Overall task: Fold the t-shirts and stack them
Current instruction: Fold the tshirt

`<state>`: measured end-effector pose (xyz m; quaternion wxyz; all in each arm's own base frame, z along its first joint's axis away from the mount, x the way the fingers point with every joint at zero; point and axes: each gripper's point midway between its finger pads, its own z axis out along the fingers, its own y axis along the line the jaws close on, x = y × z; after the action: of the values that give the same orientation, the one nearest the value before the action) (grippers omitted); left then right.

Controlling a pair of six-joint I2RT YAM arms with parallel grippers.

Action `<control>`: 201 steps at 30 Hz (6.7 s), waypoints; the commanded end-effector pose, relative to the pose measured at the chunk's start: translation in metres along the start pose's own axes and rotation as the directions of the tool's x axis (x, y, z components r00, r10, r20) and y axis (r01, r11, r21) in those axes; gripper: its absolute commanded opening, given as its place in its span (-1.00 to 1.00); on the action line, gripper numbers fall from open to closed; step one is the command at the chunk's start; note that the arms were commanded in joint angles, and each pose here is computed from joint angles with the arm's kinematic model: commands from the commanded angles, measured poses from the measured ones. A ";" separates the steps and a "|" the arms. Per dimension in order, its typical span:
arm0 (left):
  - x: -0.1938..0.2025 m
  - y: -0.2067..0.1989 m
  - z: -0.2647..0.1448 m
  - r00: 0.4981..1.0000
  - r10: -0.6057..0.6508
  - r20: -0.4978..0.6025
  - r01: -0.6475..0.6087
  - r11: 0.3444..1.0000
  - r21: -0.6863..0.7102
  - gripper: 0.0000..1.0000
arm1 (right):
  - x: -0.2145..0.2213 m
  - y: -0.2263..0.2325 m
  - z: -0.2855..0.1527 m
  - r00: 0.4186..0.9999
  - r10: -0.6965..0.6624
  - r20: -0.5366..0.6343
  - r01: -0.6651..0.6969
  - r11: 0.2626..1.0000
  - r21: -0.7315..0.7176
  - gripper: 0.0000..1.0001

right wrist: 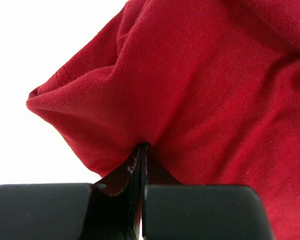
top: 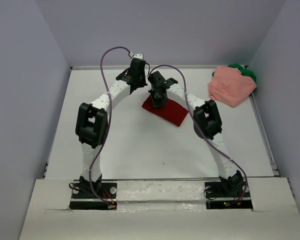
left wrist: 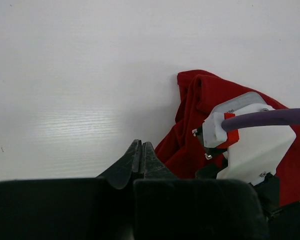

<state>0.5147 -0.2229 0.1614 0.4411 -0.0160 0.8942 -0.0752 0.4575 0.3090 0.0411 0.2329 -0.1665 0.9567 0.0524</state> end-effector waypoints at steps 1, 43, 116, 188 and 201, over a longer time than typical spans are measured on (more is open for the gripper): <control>-0.036 -0.001 -0.021 0.996 -0.025 0.082 0.024 1.000 0.011 -1.00 | 0.007 0.001 0.001 1.000 0.012 -0.021 -0.013 1.000 -0.018 -1.00; 0.014 -0.043 -0.110 1.000 -0.004 0.030 0.002 0.998 0.064 -1.00 | 0.107 0.054 -0.173 0.986 -0.067 0.152 0.071 0.997 -0.022 -1.00; 0.195 -0.055 -0.106 0.961 0.102 -0.257 -0.092 0.995 0.050 -1.00 | 0.176 -0.073 -0.099 0.961 0.277 -0.006 -0.270 0.940 0.208 -1.00; 0.202 0.034 -0.080 0.962 -0.089 -0.259 0.033 0.976 -0.213 -1.00 | 0.196 -0.065 -0.075 0.955 0.274 -0.110 -0.249 0.948 0.200 -1.00; 0.124 0.048 -0.154 0.989 -0.149 0.022 0.147 0.917 -0.372 -1.00 | 0.114 -0.076 -0.165 0.972 0.208 0.112 -0.230 0.945 0.233 -1.00</control>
<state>0.3240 -0.1902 0.1080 0.3711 -0.1189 0.9207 0.0230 0.3033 0.1721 0.0666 0.2151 -0.0238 0.9754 -0.0409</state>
